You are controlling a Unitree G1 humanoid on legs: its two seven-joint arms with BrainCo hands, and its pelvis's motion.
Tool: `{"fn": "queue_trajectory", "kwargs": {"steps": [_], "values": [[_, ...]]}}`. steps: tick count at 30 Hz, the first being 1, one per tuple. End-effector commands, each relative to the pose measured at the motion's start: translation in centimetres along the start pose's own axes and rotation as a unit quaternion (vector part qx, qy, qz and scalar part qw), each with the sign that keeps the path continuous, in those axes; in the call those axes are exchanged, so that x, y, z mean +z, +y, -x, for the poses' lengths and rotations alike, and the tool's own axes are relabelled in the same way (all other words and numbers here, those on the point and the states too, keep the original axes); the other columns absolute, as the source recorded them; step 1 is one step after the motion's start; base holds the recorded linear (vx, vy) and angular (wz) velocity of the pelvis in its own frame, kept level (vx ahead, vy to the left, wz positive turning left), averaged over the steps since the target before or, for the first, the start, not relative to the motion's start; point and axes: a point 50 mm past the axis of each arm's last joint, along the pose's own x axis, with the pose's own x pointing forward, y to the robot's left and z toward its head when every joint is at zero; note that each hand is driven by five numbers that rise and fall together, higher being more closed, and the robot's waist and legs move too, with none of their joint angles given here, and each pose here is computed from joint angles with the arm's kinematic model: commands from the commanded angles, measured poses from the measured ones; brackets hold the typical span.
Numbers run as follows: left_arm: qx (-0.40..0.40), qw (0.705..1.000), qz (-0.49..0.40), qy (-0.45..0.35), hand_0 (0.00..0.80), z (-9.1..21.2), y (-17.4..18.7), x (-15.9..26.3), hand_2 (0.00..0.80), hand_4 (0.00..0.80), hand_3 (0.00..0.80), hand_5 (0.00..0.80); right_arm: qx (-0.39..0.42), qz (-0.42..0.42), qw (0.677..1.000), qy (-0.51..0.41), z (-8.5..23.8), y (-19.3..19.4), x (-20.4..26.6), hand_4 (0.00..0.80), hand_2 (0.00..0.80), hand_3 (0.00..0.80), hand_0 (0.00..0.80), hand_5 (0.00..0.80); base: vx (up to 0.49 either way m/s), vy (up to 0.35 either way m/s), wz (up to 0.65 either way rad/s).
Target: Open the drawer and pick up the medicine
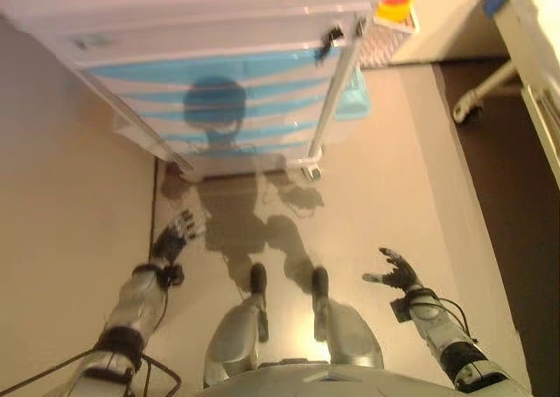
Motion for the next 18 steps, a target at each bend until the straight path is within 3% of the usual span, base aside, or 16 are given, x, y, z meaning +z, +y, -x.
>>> {"fn": "queue_trajectory", "kwargs": {"steps": [1,9,18], "values": [[0.007,0.999,-0.017,0.039,0.000,0.4,0.4,-1.9,0.000,0.000,0.000,0.000,0.000,-0.003,0.999,0.036,0.9,-0.6,-2.4,0.000,0.000,0.000,0.000,0.000,-0.004,-0.062,0.22],[0.070,0.982,-0.044,0.171,0.000,2.7,1.0,-8.0,0.000,0.000,0.000,0.000,0.021,-0.021,0.993,0.115,1.4,1.0,-4.9,0.000,0.000,0.000,0.000,0.000,-0.023,-0.046,0.23],[-0.036,0.973,-0.088,0.209,0.000,2.6,-2.9,-10.0,0.000,0.000,0.000,0.000,0.098,0.032,0.988,0.116,1.6,4.0,-4.8,0.000,0.000,0.000,0.000,0.000,-0.023,-0.016,0.12]]}}
